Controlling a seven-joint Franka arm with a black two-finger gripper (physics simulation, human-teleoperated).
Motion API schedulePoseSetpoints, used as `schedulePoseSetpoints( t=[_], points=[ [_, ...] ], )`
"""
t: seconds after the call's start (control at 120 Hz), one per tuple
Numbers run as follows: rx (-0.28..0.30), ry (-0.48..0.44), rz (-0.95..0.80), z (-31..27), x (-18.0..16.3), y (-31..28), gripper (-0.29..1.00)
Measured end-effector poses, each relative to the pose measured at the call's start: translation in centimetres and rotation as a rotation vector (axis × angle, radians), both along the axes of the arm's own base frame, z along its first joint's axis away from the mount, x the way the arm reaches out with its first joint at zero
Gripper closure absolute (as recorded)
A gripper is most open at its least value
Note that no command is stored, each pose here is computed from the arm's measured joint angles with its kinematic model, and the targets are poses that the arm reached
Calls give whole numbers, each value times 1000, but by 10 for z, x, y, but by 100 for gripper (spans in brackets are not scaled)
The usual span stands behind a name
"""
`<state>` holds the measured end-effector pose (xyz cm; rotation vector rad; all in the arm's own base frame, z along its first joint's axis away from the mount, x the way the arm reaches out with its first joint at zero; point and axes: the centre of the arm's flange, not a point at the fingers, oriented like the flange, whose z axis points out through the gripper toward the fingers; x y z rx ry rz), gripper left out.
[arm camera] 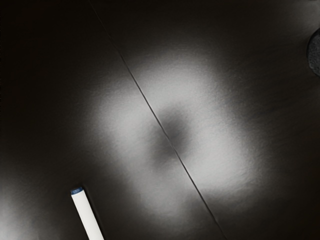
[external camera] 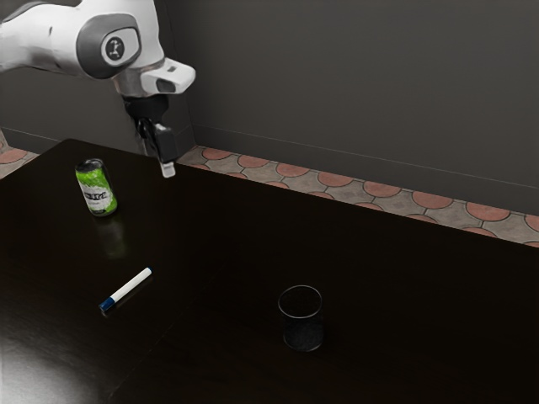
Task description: Put the marker into the pen holder.
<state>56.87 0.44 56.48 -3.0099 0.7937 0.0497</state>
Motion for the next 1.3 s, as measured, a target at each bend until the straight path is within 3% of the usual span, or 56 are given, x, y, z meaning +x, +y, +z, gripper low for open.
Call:
schedulePoseSetpoints(
  t=[0.333, 0.617, 0.767, 0.9, 1.017, 1.3],
  points=[
    [-3, -42, -119, -3, 10, -7, 0],
    [32, -44, 12, -18, 2, 43, 0],
    [-41, -29, 129, -69, -6, 83, 1],
    [-45, -6, 270, -118, -20, 129, 16],
    [13, 41, 363, -165, -40, 158, 31],
    [57, 54, 433, -224, -56, 131, 43]
  ],
)
